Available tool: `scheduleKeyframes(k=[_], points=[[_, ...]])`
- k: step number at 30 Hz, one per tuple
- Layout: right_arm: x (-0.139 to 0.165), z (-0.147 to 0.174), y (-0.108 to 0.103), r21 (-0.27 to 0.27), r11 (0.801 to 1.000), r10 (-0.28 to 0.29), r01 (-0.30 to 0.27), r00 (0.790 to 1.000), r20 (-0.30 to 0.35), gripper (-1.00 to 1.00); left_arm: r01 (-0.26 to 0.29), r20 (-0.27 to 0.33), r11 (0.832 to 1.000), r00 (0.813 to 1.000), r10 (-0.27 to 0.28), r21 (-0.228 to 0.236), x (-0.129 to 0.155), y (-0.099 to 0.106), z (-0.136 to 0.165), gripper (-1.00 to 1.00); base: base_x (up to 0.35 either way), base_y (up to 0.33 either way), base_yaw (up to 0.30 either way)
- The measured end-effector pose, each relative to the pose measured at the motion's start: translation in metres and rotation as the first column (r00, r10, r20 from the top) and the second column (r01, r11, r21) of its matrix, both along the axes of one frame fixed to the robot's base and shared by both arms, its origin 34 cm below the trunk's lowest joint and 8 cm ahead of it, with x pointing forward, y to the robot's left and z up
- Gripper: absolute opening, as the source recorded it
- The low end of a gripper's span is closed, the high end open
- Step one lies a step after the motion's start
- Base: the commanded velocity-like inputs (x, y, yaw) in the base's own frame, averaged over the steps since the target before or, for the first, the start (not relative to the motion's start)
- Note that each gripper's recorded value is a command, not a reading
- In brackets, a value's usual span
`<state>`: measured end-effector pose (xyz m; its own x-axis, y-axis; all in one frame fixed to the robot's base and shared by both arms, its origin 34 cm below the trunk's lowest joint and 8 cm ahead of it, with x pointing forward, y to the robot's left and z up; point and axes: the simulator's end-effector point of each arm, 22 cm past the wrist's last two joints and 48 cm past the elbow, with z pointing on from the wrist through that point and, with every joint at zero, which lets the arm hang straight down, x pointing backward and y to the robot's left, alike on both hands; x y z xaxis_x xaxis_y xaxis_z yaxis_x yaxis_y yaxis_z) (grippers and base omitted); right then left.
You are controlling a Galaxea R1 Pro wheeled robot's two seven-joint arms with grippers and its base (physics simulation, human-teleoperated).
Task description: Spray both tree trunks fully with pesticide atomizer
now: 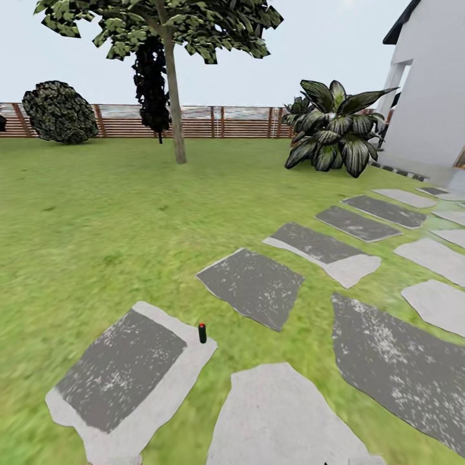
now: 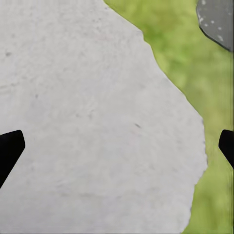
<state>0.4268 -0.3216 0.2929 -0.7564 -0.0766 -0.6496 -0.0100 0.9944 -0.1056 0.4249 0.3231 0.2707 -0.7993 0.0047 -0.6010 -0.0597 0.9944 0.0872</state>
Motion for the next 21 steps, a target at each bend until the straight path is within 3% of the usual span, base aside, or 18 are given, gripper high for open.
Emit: scheduleKeyframes(k=[21], points=[[0.0000, 0.0000, 0.0004, 0.001, 1.000, 0.001, -0.001, 1.000, 0.000, 1.00, 0.000, 0.002, 1.000, 1.000, 0.000, 0.000, 0.0007, 0.0001, 0.0004, 1.00, 0.204, -0.234, 0.000]])
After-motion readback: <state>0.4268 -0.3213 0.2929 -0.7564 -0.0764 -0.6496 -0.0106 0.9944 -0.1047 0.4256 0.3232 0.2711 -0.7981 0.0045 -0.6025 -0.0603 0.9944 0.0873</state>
